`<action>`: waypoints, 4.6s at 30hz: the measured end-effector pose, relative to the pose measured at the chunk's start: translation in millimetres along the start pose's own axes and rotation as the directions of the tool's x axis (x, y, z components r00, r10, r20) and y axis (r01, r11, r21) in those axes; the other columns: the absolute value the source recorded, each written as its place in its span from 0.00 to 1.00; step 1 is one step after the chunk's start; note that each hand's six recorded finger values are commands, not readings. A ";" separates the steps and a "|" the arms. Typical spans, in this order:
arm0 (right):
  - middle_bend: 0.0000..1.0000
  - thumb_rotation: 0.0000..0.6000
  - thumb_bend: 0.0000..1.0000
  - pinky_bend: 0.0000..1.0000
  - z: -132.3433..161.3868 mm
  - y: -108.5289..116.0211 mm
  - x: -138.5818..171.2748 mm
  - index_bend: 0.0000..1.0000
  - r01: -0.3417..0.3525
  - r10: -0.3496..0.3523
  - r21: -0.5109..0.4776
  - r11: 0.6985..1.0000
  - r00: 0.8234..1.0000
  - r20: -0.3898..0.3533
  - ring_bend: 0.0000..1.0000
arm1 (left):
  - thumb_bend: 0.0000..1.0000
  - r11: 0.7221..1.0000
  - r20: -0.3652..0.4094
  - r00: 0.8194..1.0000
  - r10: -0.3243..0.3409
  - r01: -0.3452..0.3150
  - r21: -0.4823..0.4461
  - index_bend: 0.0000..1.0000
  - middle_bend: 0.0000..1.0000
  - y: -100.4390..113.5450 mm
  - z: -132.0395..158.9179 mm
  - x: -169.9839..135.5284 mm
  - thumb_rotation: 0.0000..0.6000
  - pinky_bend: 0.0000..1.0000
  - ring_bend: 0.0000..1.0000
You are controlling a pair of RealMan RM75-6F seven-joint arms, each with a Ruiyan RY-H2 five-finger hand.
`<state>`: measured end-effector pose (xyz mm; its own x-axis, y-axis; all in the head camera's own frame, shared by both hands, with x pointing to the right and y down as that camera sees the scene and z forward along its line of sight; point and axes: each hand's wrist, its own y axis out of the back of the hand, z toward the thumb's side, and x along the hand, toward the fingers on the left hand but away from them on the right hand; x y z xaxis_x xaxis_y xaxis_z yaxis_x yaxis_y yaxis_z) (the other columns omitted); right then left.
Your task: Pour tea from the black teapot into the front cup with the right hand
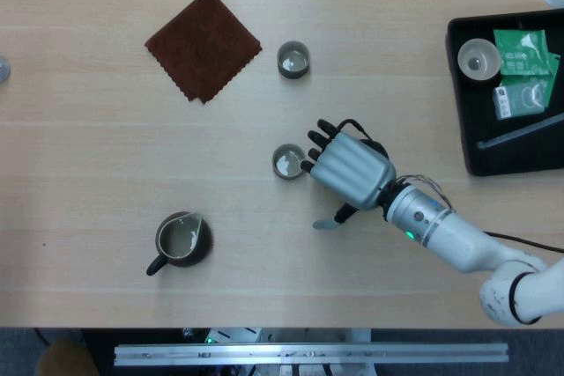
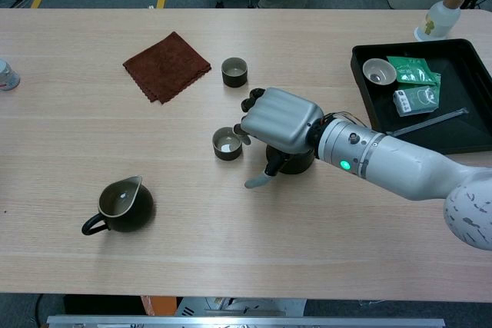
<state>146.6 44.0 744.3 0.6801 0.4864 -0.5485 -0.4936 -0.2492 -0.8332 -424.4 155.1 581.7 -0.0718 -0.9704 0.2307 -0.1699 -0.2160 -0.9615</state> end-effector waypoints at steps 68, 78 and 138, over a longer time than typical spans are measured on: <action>0.48 0.31 0.00 0.17 -92.5 -30.0 28.6 0.40 -0.059 0.110 -0.202 0.978 0.962 0.252 0.31 | 0.39 1.000 0.008 1.000 -0.016 0.016 -0.008 0.22 0.23 -7.1 1.0 2.1 1.00 0.15 0.18; 0.50 0.36 0.00 0.18 -96.6 -26.1 42.2 0.41 -0.044 0.115 -0.279 0.959 0.963 0.245 0.35 | 0.39 1.000 0.009 1.000 -0.016 0.016 -0.009 0.22 0.23 -6.9 1.3 2.0 1.00 0.15 0.18; 0.80 0.61 0.00 0.18 -78.8 -30.4 49.0 0.75 -0.120 0.200 -0.396 0.911 0.966 0.166 0.73 | 0.39 0.999 -0.011 0.999 -0.033 0.033 -0.005 0.22 0.23 -11.5 -2.6 2.7 1.00 0.15 0.18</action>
<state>237.7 9.4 737.2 0.4681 0.5593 -0.6841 -0.3168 -0.6165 -0.7208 -425.2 155.3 593.8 -0.0767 -0.9616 0.2637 -0.1767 -0.2472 -0.9527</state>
